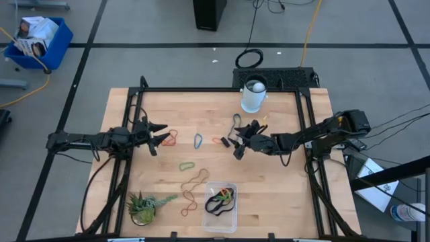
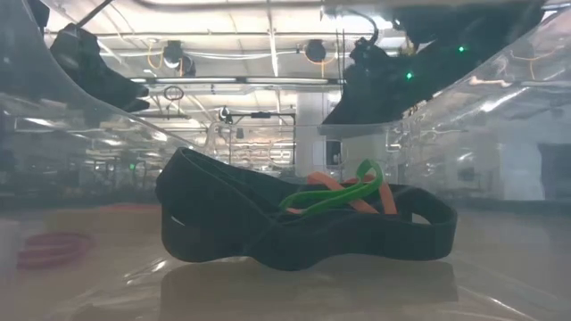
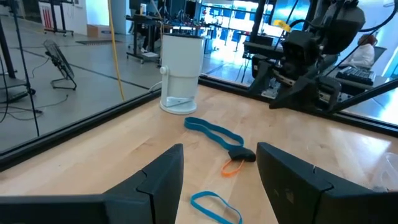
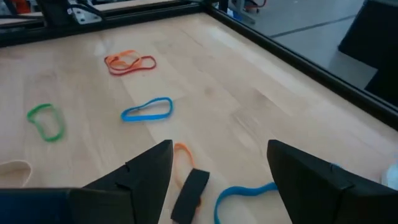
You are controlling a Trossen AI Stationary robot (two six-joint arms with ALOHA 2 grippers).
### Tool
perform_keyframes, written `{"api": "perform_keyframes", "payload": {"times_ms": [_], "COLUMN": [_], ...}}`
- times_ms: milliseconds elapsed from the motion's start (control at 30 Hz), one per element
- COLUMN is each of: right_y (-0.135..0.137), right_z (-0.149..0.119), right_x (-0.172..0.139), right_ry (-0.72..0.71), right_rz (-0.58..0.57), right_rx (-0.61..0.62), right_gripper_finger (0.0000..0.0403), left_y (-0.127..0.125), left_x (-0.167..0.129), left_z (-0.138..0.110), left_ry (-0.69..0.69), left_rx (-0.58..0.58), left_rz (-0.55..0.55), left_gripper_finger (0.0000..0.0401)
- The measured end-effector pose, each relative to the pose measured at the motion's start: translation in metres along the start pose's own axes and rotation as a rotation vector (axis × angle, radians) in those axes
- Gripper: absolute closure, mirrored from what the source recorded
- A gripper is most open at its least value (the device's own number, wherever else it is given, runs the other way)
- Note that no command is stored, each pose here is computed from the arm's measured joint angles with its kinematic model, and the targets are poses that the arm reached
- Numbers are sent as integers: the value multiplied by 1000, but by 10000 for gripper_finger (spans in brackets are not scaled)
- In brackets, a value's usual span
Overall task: Pick and place rubber bands into bin
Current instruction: Put the black rubber band into the transparent bin
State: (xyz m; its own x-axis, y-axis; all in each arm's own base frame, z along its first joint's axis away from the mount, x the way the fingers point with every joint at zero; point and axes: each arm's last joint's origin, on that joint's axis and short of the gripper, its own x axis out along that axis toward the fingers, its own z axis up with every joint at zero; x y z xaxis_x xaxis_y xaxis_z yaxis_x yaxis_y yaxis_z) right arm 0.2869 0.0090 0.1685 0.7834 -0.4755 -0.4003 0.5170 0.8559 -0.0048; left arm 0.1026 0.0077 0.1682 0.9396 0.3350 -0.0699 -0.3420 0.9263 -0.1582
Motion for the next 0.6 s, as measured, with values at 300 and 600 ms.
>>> {"api": "perform_keyframes", "payload": {"times_ms": [300, 600], "right_y": [8, 15], "right_z": [-24, -51], "right_x": [21, 38], "right_ry": [21, 67], "right_rz": [-5, -14], "right_rx": [40, 63], "right_gripper_finger": [147, 147], "left_y": [1, 1], "left_x": [0, 0], "left_z": [-1, -2], "left_ry": [5, 11], "left_rx": [5, 8], "left_rz": [23, 29], "left_gripper_finger": [192, 192]}}
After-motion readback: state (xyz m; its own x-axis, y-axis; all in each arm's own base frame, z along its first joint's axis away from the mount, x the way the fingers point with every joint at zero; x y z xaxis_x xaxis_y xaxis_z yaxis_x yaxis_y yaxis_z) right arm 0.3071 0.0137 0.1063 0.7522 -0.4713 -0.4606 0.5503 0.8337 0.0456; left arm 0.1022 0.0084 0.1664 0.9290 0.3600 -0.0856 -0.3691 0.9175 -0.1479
